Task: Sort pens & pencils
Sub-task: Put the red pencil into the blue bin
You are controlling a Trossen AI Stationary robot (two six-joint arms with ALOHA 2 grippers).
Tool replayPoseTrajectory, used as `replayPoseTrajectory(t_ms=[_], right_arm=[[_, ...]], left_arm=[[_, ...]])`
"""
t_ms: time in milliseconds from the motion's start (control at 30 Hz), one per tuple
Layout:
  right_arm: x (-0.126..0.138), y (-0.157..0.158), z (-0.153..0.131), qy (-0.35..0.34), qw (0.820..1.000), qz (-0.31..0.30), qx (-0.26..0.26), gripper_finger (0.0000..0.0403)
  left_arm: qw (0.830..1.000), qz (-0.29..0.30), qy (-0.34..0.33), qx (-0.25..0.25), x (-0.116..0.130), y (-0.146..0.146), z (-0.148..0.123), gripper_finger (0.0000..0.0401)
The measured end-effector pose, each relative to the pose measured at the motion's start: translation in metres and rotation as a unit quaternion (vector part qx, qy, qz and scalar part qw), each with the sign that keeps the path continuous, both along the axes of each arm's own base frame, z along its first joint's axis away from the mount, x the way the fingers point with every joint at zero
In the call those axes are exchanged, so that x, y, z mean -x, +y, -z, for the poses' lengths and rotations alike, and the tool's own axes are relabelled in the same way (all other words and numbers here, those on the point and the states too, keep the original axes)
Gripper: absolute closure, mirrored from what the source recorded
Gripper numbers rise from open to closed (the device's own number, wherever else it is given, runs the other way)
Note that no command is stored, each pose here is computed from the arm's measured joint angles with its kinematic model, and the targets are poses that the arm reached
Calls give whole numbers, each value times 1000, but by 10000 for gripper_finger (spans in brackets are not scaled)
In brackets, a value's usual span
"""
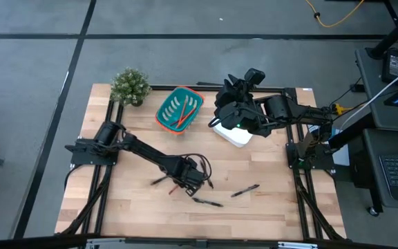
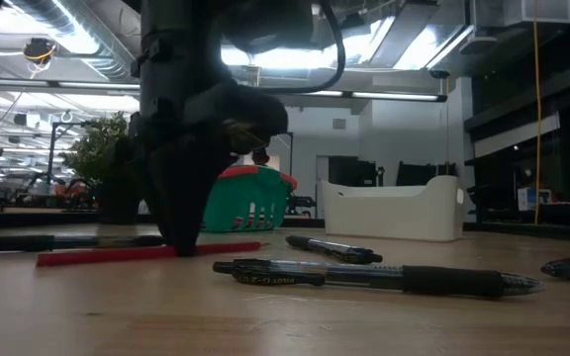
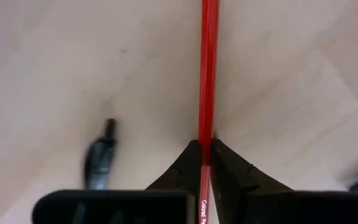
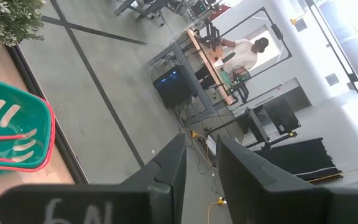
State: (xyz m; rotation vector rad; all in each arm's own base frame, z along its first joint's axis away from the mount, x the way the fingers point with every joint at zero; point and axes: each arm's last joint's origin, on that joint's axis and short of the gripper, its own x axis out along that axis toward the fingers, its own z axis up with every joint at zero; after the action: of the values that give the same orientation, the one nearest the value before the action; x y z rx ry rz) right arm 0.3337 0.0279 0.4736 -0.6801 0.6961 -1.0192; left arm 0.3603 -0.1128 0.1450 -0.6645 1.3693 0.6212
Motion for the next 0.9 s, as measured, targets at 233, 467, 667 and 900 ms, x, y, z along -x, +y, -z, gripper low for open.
replayPoseTrajectory(t_ms=[233,467,667,900], right_arm=[[0,0,0,0,1000,0,0,312],[0,0,0,-1,1000,0,-1,312],[-1,0,0,-2,1000,-2,-3,312],[-1,0,0,-2,1000,-2,-3,312]], left_arm=[[1000,0,7,-19,-3,0,-12,377],[999,15,-7,-27,-11,1,-28,382],[999,16,9,-47,-13,10,-43,374],[996,24,41,-80,-15,30,-64,379]])
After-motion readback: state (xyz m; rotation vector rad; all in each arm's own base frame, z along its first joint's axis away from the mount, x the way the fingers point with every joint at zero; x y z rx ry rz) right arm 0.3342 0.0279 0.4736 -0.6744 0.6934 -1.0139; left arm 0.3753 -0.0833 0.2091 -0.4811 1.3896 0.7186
